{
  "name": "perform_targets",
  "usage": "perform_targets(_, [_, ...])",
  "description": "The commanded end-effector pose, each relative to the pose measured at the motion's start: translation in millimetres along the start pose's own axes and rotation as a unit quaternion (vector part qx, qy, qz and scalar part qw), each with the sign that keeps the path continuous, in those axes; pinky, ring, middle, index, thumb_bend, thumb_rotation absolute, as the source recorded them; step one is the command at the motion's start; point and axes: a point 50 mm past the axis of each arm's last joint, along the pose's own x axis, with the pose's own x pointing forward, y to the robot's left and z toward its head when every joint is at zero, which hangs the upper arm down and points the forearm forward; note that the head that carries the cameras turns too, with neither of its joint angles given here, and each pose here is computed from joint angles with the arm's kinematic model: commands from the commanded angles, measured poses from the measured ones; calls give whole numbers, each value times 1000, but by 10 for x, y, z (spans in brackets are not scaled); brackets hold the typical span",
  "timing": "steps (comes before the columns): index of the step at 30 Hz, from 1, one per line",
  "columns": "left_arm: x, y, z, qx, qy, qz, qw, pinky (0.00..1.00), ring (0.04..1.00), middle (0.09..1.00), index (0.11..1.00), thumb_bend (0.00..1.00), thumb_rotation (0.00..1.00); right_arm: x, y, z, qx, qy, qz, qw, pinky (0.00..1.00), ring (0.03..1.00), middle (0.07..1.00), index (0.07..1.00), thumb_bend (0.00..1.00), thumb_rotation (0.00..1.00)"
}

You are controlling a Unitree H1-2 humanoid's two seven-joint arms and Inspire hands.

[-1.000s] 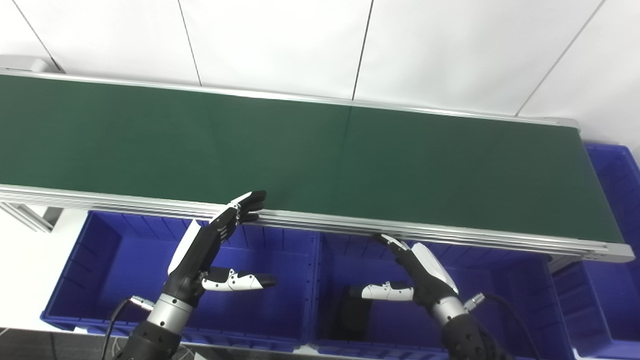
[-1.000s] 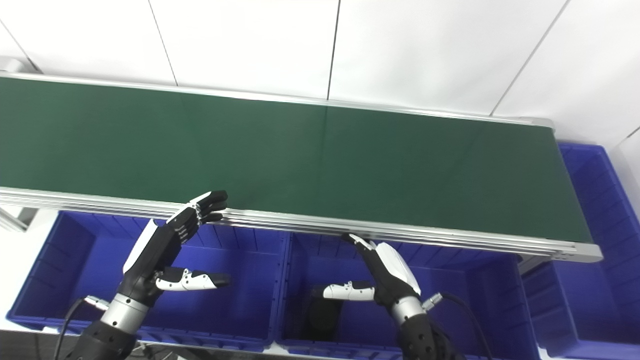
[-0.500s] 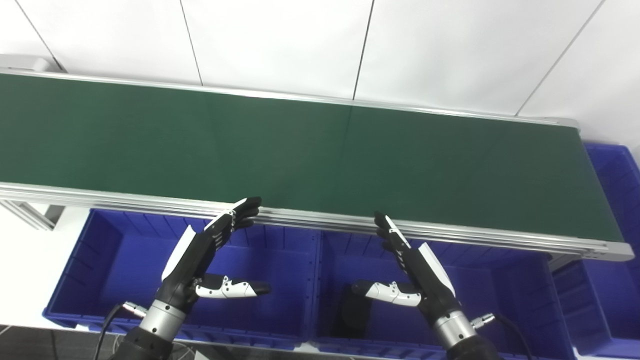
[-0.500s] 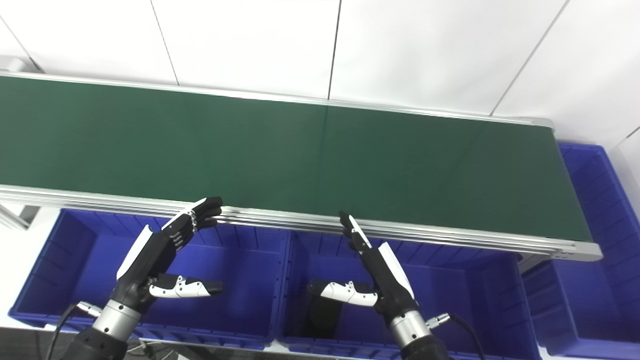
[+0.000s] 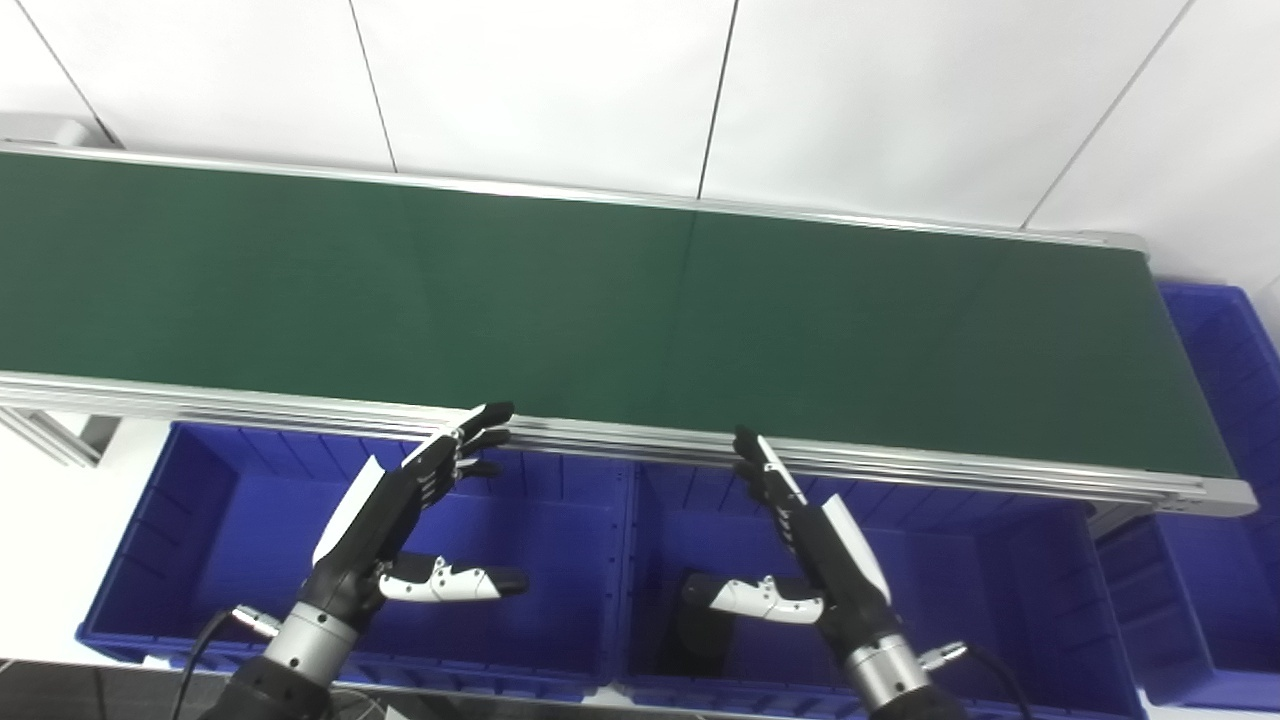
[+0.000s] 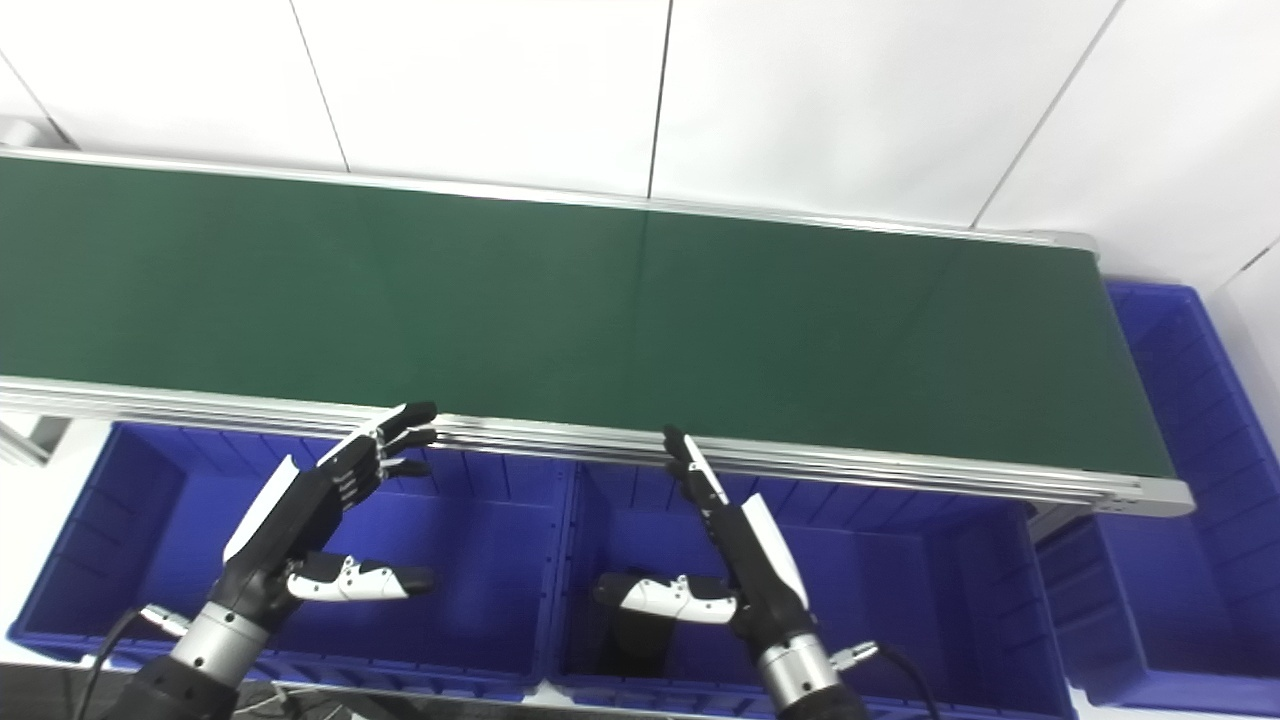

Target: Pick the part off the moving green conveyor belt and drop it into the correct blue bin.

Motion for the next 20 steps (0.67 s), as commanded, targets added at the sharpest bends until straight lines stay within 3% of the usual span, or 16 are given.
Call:
perform_targets(1, [60,56,92,8,-24,-2,1000,808,875,909,889,857,313,9,13,88,-3,-37,-14,999,938,959,978,1000,1000,492])
perform_targets(9, [11,124,28,2,-24,-1,1000,898,907,910,892,864,303,56,94,90,-7,-33,-28,999,916,948,971,1000,1000,489])
perform_targets(20, [-9,171,-8,6,-23,2,1000,898,905,906,884,869,312,115,140,80,-16,-27,-32,999,906,946,965,1000,1000,479])
